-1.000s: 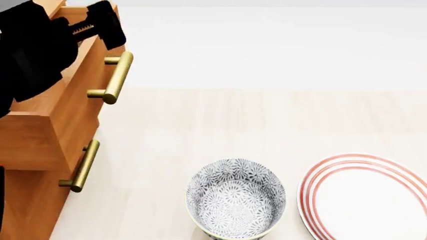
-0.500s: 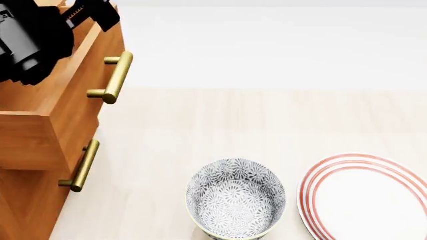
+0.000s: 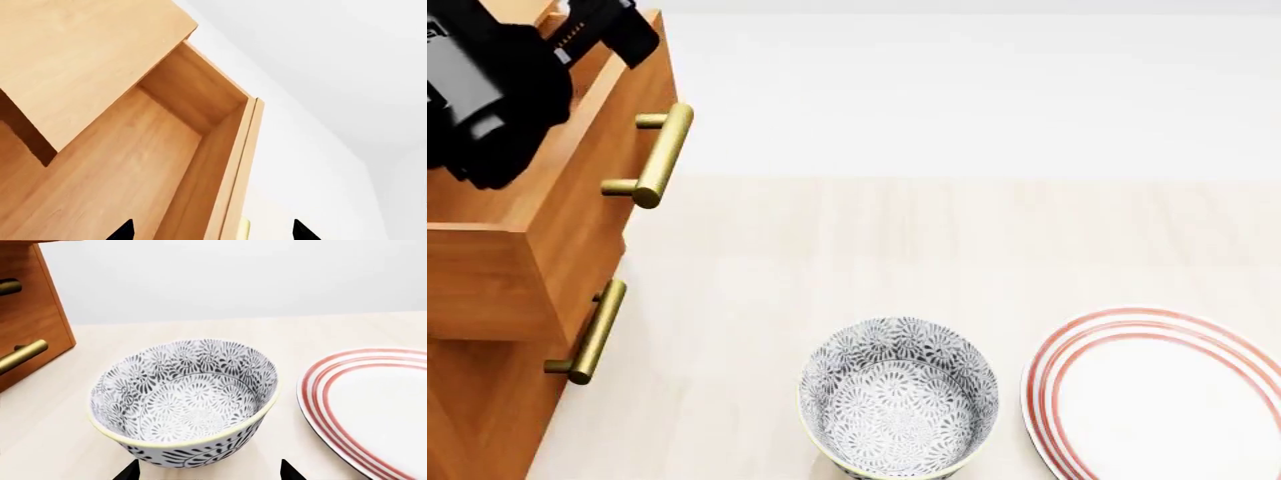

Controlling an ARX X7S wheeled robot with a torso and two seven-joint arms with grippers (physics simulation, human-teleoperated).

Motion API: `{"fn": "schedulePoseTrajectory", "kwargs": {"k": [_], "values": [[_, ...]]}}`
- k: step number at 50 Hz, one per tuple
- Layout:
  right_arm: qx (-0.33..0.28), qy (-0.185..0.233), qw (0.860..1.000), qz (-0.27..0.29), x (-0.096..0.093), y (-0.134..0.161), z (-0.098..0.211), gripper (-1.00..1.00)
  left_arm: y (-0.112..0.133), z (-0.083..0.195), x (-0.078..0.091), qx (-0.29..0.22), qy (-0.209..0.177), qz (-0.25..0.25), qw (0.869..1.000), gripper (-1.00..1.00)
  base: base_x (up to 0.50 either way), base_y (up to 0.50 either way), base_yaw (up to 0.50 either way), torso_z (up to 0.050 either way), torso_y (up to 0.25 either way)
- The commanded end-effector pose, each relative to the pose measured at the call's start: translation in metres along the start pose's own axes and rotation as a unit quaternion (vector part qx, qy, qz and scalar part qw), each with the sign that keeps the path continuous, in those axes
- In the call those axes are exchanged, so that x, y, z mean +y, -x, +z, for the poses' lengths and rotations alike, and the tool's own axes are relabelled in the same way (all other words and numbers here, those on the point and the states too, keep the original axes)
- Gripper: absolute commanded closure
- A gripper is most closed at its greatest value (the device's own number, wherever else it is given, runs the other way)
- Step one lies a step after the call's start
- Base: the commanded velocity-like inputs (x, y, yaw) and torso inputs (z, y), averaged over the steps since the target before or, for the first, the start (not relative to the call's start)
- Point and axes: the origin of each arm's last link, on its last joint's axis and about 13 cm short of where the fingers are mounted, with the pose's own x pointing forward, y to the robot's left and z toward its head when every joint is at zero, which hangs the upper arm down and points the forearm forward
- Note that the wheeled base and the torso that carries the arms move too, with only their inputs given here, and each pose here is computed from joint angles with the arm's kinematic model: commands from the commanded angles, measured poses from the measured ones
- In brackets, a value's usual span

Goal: Open the top drawer of the cabinet.

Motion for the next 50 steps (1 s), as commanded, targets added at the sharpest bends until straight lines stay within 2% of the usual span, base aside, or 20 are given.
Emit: {"fn": "schedulePoseTrajectory", "kwargs": {"k": [1, 8, 18, 27, 50], "values": [[-0.005, -0.003, 1.000, 0.005, 0.002, 0.000, 0.002, -1.00, -0.004, -0.018, 0.001, 0.051, -0.005, -0.008, 0.999, -1.00, 0.00, 0.00, 0.00, 0.000, 0.000], [-0.004, -0.003, 1.000, 0.006, 0.002, 0.001, 0.001, -1.00, -0.004, -0.024, -0.001, 0.063, -0.005, -0.007, 0.998, -1.00, 0.00, 0.00, 0.00, 0.000, 0.000], [-0.004, -0.003, 1.000, 0.007, 0.002, 0.000, 0.001, -1.00, -0.002, -0.027, -0.008, 0.068, -0.034, -0.008, 0.997, -1.00, 0.00, 0.00, 0.00, 0.000, 0.000], [-0.003, -0.003, 1.000, 0.008, 0.002, 0.001, 0.001, -1.00, 0.000, -0.030, -0.011, 0.078, -0.042, -0.015, 0.996, -1.00, 0.00, 0.00, 0.00, 0.000, 0.000], [-0.005, -0.006, 1.000, 0.005, 0.001, 0.000, 0.003, -1.00, 0.013, -0.047, -0.031, 0.120, -0.089, -0.089, 0.985, -1.00, 0.00, 0.00, 0.00, 0.000, 0.000]]}}
